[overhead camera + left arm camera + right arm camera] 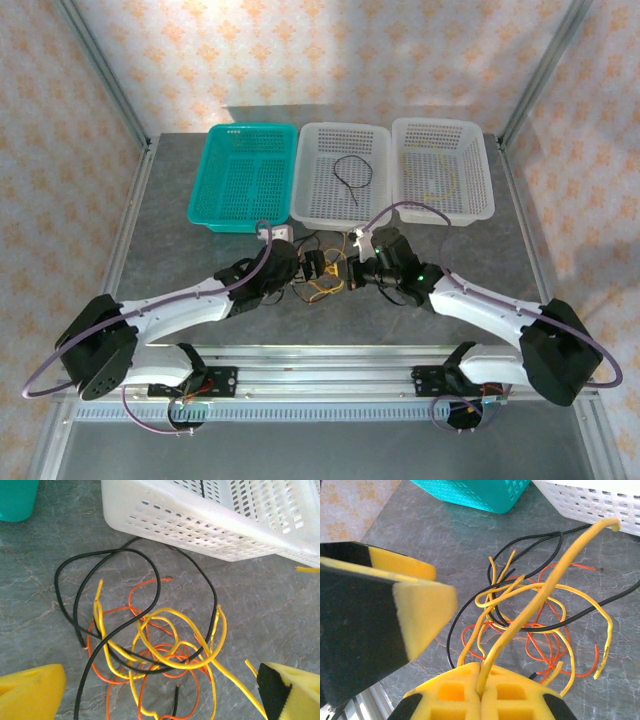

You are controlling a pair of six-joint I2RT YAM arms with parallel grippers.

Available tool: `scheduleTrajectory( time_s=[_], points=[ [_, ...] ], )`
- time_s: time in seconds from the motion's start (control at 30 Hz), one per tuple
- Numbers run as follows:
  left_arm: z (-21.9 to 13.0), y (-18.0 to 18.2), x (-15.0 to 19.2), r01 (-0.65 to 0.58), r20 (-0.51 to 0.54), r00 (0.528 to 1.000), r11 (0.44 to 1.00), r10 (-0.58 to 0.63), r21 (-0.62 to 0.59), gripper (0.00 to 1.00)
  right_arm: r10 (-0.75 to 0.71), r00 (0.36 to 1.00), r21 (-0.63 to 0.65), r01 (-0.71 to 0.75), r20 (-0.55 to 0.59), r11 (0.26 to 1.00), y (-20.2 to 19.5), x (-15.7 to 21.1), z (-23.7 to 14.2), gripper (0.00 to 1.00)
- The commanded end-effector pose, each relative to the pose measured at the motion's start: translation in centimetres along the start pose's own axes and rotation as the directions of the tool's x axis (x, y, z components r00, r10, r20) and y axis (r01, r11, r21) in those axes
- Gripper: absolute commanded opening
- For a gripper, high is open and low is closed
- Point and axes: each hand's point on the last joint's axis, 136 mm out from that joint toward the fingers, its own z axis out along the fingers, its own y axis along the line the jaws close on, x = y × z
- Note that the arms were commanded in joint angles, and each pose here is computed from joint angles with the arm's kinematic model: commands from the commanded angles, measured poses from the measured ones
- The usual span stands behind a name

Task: Untangle the cables

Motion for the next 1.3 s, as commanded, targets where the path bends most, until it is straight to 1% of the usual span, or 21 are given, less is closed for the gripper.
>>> scheduleTrajectory(
  time_s=[0.0, 0.13, 0.3, 0.43, 0.6, 0.7, 0.8, 0.93, 1.07, 1.27],
  points=[
    [0.6, -1.6, -1.1, 0.039, 0.012, 0.999, 0.998, -0.04, 0.042, 0.99, -0.038, 0.998, -0.041, 0.04, 0.056, 0.998, 1.3, -2.1, -0.3, 0.0],
    [1.9, -1.2, 0.1, 0.022, -0.04, 0.999, 1.0, -0.021, 0.009, 0.99, -0.038, 0.997, -0.035, 0.04, 0.062, 0.999, 1.2, -2.2, -0.4, 0.0],
    [3.0, -0.1, 1.3, 0.016, -0.069, 0.997, 0.999, -0.019, -0.032, 0.99, -0.045, 0.996, -0.03, 0.048, 0.075, 0.998, 1.2, -2.5, -0.5, 0.0],
    [3.8, 1.4, 1.8, -0.001, -0.083, 0.997, 0.993, -0.009, -0.114, 1.0, -0.044, 0.996, -0.027, 0.046, 0.076, 0.999, 1.2, -2.4, -0.6, 0.0],
    [4.4, 3.1, 2.9, -0.026, -0.109, 0.994, 0.983, 0.006, -0.184, 1.0, -0.057, 0.994, 0.003, 0.057, 0.091, 0.998, 0.8, -2.8, -1.1, 0.0],
    [4.5, 4.4, 3.5, -0.031, -0.113, 0.994, 0.974, 0.006, -0.226, 0.99, -0.069, 0.994, 0.025, 0.067, 0.08, 0.997, 0.5, -2.7, -1.1, 0.0],
    [4.5, 5.6, 3.8, -0.032, -0.112, 0.994, 0.961, 0.001, -0.274, 0.99, -0.085, 0.991, 0.04, 0.081, 0.106, 0.996, 0.7, -3.2, -2.2, 0.0],
    [4.5, 6.7, 3.9, -0.018, -0.106, 0.994, 0.953, -0.015, -0.303, 1.0, -0.096, 0.989, 0.077, 0.087, 0.117, 0.993, 0.4, -3.5, -3.2, 0.0],
    [4.5, 7.5, 4.2, -0.029, -0.114, 0.993, 0.946, -0.008, -0.324, 0.99, -0.105, 0.985, 0.121, 0.089, 0.133, 0.989, 0.0, -3.9, -4.3, 0.0],
    [4.6, 8.4, 4.8, -0.044, -0.128, 0.992, 0.937, -0.001, -0.348, 0.99, -0.118, 0.98, 0.233, 0.079, 0.16, 0.969, -1.3, -5.1, -6.0, 0.0]
  ],
)
